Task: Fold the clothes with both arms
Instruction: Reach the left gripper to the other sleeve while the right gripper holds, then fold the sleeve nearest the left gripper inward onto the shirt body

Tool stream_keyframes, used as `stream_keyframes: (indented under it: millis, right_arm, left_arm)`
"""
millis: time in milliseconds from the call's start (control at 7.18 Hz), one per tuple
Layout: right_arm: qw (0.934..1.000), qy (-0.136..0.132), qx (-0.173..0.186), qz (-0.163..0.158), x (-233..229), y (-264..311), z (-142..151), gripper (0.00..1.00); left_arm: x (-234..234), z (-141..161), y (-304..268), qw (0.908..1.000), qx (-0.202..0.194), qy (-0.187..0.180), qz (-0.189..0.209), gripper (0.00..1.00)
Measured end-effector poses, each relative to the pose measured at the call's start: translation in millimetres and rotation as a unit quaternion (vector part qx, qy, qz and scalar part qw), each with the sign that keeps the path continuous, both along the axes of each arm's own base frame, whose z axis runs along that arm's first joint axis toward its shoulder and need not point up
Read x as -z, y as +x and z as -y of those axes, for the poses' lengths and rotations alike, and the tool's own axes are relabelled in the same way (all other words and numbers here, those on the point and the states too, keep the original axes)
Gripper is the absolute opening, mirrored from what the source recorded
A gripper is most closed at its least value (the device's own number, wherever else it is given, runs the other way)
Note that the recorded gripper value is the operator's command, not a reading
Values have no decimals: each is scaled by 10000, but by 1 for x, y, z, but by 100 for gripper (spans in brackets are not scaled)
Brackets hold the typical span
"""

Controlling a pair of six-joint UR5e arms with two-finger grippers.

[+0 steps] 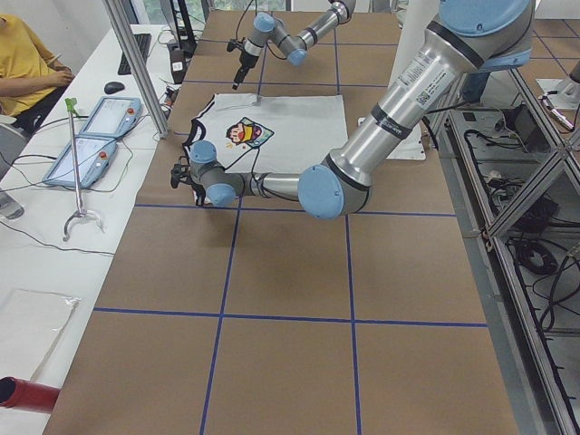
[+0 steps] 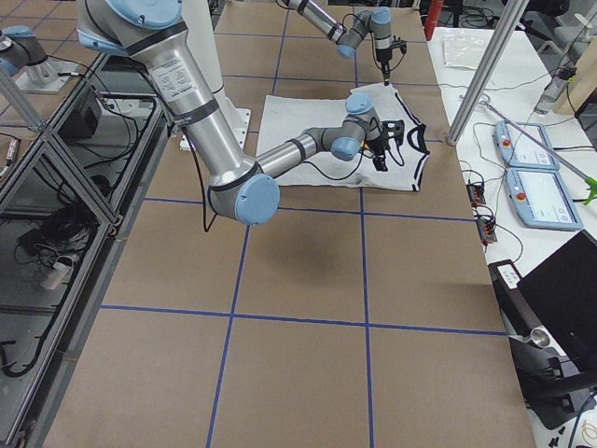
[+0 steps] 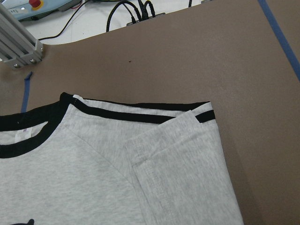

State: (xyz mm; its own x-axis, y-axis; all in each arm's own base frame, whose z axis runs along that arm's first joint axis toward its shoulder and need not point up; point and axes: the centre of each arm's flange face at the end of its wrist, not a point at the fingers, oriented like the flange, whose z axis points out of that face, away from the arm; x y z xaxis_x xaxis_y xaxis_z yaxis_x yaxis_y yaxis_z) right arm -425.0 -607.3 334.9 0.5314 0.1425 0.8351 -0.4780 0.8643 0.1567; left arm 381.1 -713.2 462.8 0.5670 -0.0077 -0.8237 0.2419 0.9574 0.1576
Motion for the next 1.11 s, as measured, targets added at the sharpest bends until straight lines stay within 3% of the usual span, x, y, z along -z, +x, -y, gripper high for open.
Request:
stream_keyframes:
  millis: [557,836,1114]
  right_arm:
    - [10000,2,13,-26,-2,0,0,100]
    - [10000,-13,20,-57,-7,0,0,100]
    - [10000,-42,9,-61,-9,0,0,100]
  left_arm:
    - [97,-3,18,9969,426,-114,-644,0]
    - [137,-19,75,9959,676,-159,-584,0]
    - [146,-21,104,9950,910,-91,-412,0]
